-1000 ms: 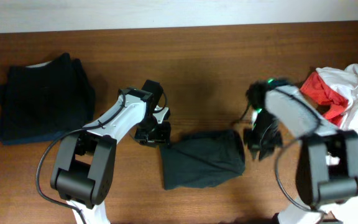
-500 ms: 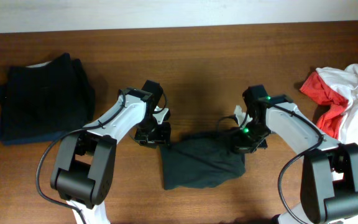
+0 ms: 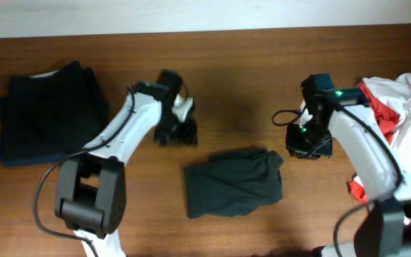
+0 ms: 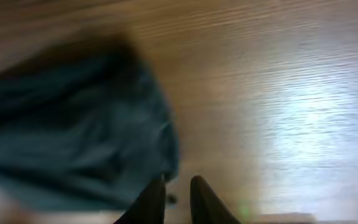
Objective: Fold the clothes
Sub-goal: 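Lift the folded shirt with the left gripper and carry it leftward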
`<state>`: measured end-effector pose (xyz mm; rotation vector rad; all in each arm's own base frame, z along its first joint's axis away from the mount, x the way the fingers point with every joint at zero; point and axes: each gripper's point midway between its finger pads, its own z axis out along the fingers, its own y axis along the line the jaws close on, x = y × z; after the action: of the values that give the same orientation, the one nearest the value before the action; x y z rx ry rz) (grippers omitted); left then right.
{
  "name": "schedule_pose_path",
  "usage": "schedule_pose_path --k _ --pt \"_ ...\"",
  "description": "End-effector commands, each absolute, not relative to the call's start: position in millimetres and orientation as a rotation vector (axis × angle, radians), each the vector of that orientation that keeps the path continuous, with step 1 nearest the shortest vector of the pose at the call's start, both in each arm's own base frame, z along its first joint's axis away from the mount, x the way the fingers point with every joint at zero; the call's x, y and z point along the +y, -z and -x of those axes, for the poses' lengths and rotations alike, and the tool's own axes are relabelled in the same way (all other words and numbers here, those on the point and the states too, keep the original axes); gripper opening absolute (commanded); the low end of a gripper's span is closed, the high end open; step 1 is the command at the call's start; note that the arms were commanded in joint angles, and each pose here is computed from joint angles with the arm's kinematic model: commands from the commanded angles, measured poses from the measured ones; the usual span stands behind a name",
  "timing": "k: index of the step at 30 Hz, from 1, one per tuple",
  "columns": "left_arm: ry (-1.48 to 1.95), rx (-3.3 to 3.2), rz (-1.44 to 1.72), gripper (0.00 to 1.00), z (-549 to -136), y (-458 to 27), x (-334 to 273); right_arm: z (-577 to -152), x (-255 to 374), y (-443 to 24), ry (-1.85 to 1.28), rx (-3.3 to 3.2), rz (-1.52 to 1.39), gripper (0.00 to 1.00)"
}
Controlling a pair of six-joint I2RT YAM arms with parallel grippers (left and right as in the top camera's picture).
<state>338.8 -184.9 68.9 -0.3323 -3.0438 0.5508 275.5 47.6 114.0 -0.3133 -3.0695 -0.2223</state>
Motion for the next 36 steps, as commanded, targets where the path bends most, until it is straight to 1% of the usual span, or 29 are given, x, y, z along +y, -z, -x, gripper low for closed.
schedule_pose_path --k 1,4,7,10,11,13,14,16,17,19,20,21,22,23,25,26,27,28,29,30,33,34,36 --pt "-0.683 -3.192 0.493 0.56 -373 -110 -204 -259 86 -134 0.571 -2.982 0.157 0.20" --pt "-0.653 -3.127 0.565 0.56 -363 -89 -218 -232 98 -115 0.597 -2.884 0.053 0.23" --pt "-0.592 -3.013 0.603 0.56 -341 -50 -235 -193 121 -69 0.567 -2.803 -0.097 0.23" --pt "-0.532 -2.922 0.593 0.56 -316 -23 -233 -180 121 -32 0.552 -2.817 -0.078 0.24" --pt "-0.515 -2.898 0.579 0.56 -310 -16 -230 -181 121 -25 0.554 -2.833 -0.082 0.28" --pt "-0.475 -2.837 0.545 0.55 -291 1 -220 -195 112 -10 0.475 -2.925 -0.047 0.29" --pt "-0.458 -2.812 0.532 0.55 -283 5 -216 -206 102 -5 0.382 -2.991 -0.028 0.29" --pt "-0.433 -2.726 0.486 0.47 -261 3 -208 -242 83 1 0.200 -3.166 -0.049 0.35" --pt "-0.460 -2.664 0.450 0.45 -247 -4 -209 -269 80 -2 0.151 -3.282 -0.054 0.37" --pt "-0.545 -2.577 0.390 0.41 -232 -15 -215 -305 80 -17 0.124 -3.417 -0.067 0.38" --pt "-0.552 -2.563 0.373 0.39 -230 -19 -214 -318 84 -29 0.136 -3.451 -0.105 0.42" --pt "-0.561 -2.582 0.365 0.38 -236 -25 -212 -327 86 -47 0.131 -3.461 -0.157 0.45" --pt "-0.582 -2.626 0.366 0.38 -249 -32 -211 -329 86 -63 0.123 -3.458 -0.192 0.45" --pt "-0.621 -2.724 0.339 0.39 -280 -50 -206 -331 82 -87 0.083 -3.457 -0.209 0.45" --pt "-0.640 -2.879 0.281 0.40 -326 -76 -195 -328 69 -120 0.033 -3.450 -0.158 0.45" --pt "-0.684 -2.921 0.278 0.43 -341 -88 -195 -327 64 -128 0.030 -3.452 -0.136 0.45" --pt "-0.758 -2.946 0.309 0.53 -353 -100 -201 -326 56 -138 0.027 -3.457 -0.096 0.45" --pt "-0.925 -2.940 0.498 0.66 -359 -112 -218 -324 44 -144 0.021 -3.462 -0.026 0.45" --pt "-1.006 -2.928 0.624 0.76 -361 -115 -229 -321 34 -145 0.010 -3.452 0.020 0.46" --pt "-1.014 -2.931 0.701 0.81 -361 -111 -236 -317 25 -143 -0.002 -3.429 0.066 0.46" --pt "-1.015 -2.915 0.858 0.87 -351 -94 -255 -309 7 -141 -0.009 -3.389 0.164 0.47" --pt "-1.018 -2.909 0.885 0.92 -348 -88 -261 -308 7 -140 0.015 -3.385 0.174 0.47" --pt "-1.025 -2.903 0.957 0.95 -340 -71 -274 -308 9 -140 0.040 -3.382 0.177 0.48"
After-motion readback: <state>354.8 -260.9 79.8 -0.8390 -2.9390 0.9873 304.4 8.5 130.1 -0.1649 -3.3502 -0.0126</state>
